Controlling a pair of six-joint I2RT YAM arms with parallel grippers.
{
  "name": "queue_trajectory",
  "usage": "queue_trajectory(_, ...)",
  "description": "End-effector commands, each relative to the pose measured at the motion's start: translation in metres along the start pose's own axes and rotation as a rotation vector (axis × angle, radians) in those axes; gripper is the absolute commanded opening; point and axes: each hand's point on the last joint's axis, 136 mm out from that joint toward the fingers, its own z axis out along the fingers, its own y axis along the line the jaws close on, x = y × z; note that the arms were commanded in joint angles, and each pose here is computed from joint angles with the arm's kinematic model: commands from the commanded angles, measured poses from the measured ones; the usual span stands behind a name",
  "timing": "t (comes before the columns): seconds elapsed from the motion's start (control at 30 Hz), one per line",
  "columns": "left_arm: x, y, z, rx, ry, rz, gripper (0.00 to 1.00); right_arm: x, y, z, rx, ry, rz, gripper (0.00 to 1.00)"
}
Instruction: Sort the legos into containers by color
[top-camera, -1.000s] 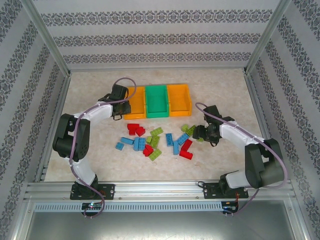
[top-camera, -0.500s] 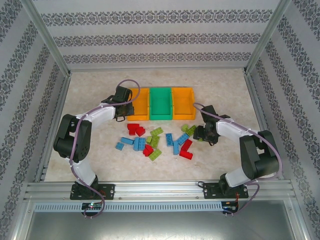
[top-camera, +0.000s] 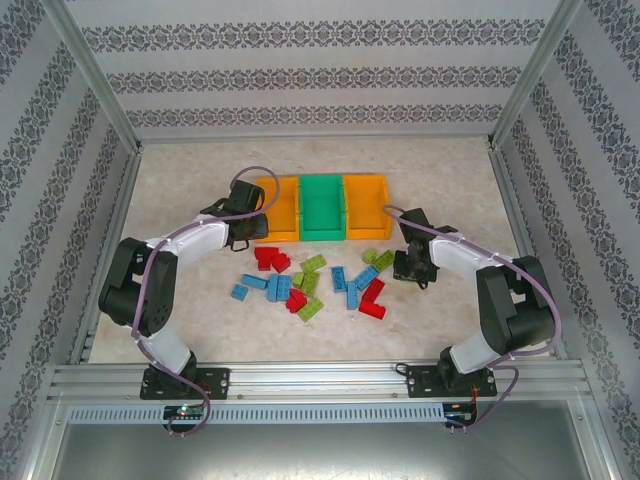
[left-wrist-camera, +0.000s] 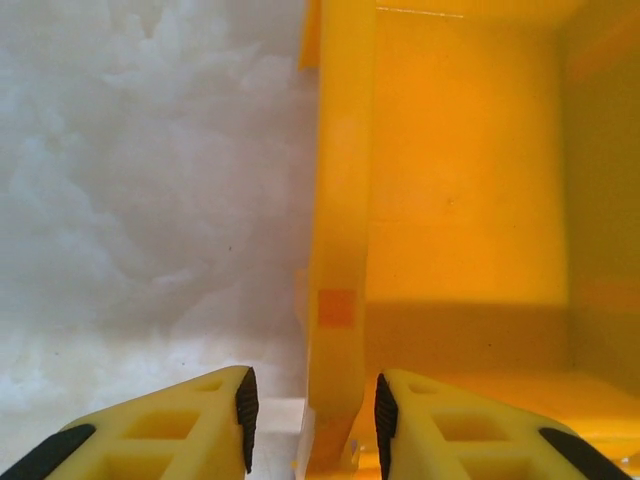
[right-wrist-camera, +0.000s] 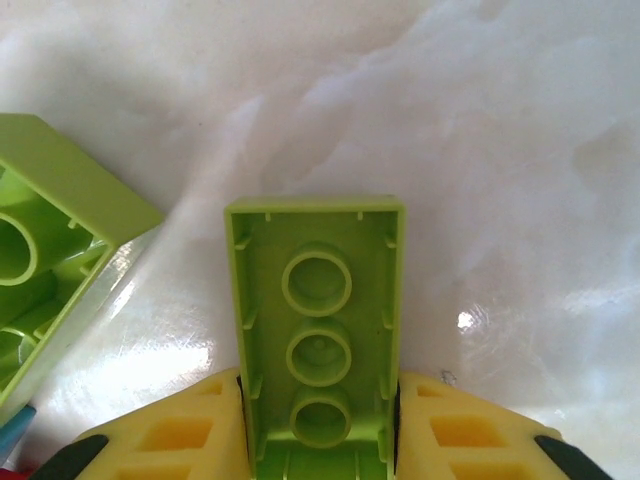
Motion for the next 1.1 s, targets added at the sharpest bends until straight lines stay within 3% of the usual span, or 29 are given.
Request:
queue_trajectory(0.0, 0.0, 0.002, -0.008, -0.019, -0.028, 0.006, 0.41, 0.001, 0.01, -0.004, -0.043, -0.003, -0.031, 0.27)
queue_trajectory(0.07, -0.001, 0.003, -0.01, -0.025, -0.034, 0.001, 0.46, 0.0, 0.01, -0.011, -0.044, -0.02, -0.032, 0.27)
queue_trajectory(0.23, -0.006, 0.003, -0.02, -0.013, -0.072, 0.006, 0.69, -0.015, 0.019, -0.047, -0.094, -0.131, -0.048, 0.26)
queue_trajectory(0.43, -0.008, -0.006, -0.035, 0.003, -0.111, 0.098, 0.85, -0.049, 0.053, -0.094, -0.185, -0.254, -0.105, 0.25)
queue_trajectory(0.67, 0.005, -0.042, -0.048, 0.043, -0.135, 0.294, 0.89, -0.097, 0.109, -0.097, -0.237, -0.263, -0.193, 0.26)
queue_trajectory(0.8, 0.018, -0.061, -0.052, 0.054, -0.135, 0.387, 0.89, -0.119, 0.116, -0.069, -0.193, -0.218, -0.174, 0.27)
queue_trajectory(1.07, 0.045, -0.101, -0.054, 0.203, -0.1, 0.501, 0.87, -0.139, 0.12, -0.029, -0.162, -0.16, -0.129, 0.31)
